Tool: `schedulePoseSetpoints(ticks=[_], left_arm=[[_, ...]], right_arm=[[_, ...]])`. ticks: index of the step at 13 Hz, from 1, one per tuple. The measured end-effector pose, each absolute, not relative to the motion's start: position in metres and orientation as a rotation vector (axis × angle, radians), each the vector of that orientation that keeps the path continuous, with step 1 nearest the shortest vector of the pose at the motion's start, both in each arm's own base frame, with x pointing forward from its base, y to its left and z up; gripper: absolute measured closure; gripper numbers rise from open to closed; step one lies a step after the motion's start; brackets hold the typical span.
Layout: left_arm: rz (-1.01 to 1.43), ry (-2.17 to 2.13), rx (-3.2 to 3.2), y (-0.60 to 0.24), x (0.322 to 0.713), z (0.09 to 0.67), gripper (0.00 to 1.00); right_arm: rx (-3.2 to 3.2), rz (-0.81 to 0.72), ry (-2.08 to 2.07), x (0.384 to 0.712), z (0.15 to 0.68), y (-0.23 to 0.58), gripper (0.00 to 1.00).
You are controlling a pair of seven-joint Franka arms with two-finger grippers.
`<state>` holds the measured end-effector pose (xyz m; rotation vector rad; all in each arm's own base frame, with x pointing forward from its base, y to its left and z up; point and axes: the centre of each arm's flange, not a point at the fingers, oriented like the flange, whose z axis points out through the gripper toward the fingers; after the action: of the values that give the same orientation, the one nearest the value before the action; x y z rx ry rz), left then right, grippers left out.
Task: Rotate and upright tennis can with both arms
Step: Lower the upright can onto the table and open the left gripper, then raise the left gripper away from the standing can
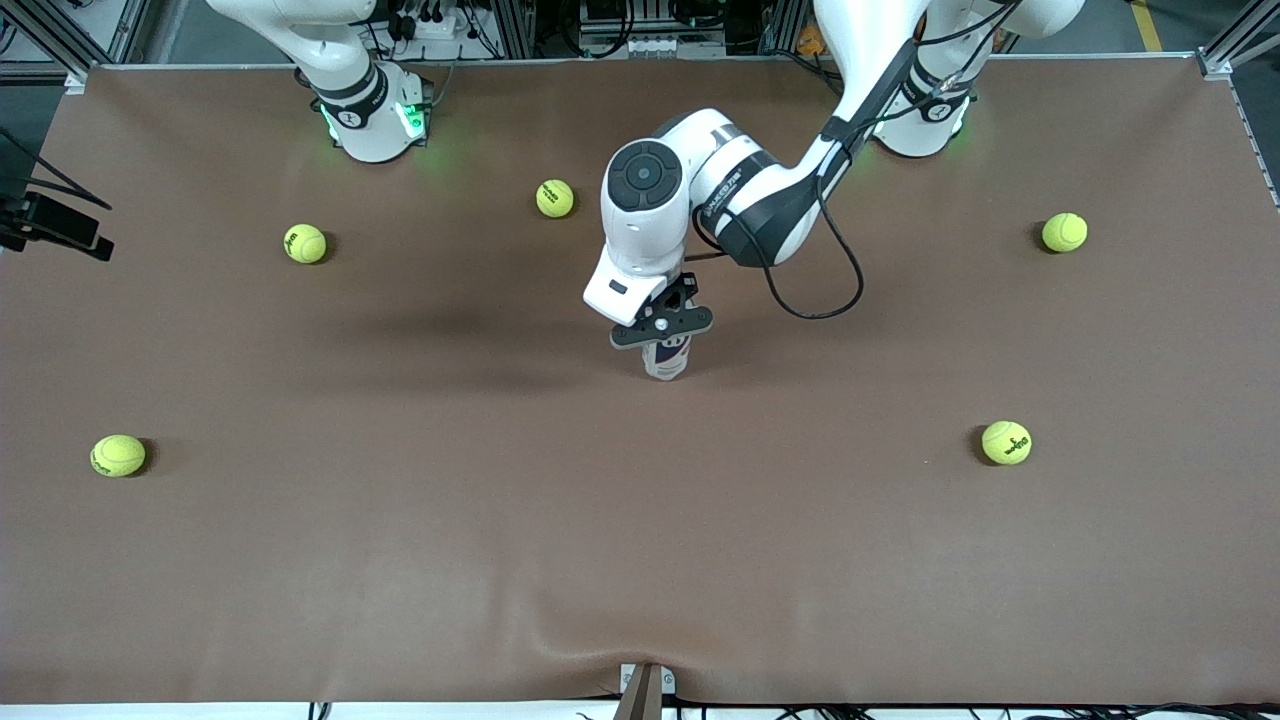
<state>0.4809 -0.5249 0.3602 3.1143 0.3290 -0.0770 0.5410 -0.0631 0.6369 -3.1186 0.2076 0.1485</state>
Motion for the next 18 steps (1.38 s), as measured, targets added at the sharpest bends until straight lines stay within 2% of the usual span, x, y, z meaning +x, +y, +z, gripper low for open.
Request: schedulePoseSetpoints(ticks=[1, 3, 7, 8, 12, 18], left_arm=[[-0.076, 0.328, 3.113, -0.525, 0.481, 0.36, 0.67], [-0.071, 0.327, 3.108, -0.526, 0.481, 0.361, 0.5], [-0.039, 0.328, 3.081, -0.529, 0.484, 0.379, 0.05], [-0.025, 0.331, 3.07, -0.528, 0.486, 0.388, 0.0], [0.031, 0.379, 3.031, -0.51, 0.502, 0.429, 0.0], [0.092, 0.47, 3.012, -0.394, 0.586, 0.474, 0.0]], right_arm=[[-3.119, 0.149, 0.208, 0.541, 0.637, -0.063, 0.0], [-3.119, 0.149, 0.208, 0.541, 0.637, -0.063, 0.0], [-3.119, 0.149, 0.208, 0.541, 0.637, -0.063, 0.0], [-3.119, 0.149, 0.208, 0.541, 0.637, -0.063, 0.0], [-3.119, 0.149, 0.208, 0.541, 0.637, -0.063, 0.0], [-3.119, 0.149, 0.207, 0.541, 0.637, -0.063, 0.0]])
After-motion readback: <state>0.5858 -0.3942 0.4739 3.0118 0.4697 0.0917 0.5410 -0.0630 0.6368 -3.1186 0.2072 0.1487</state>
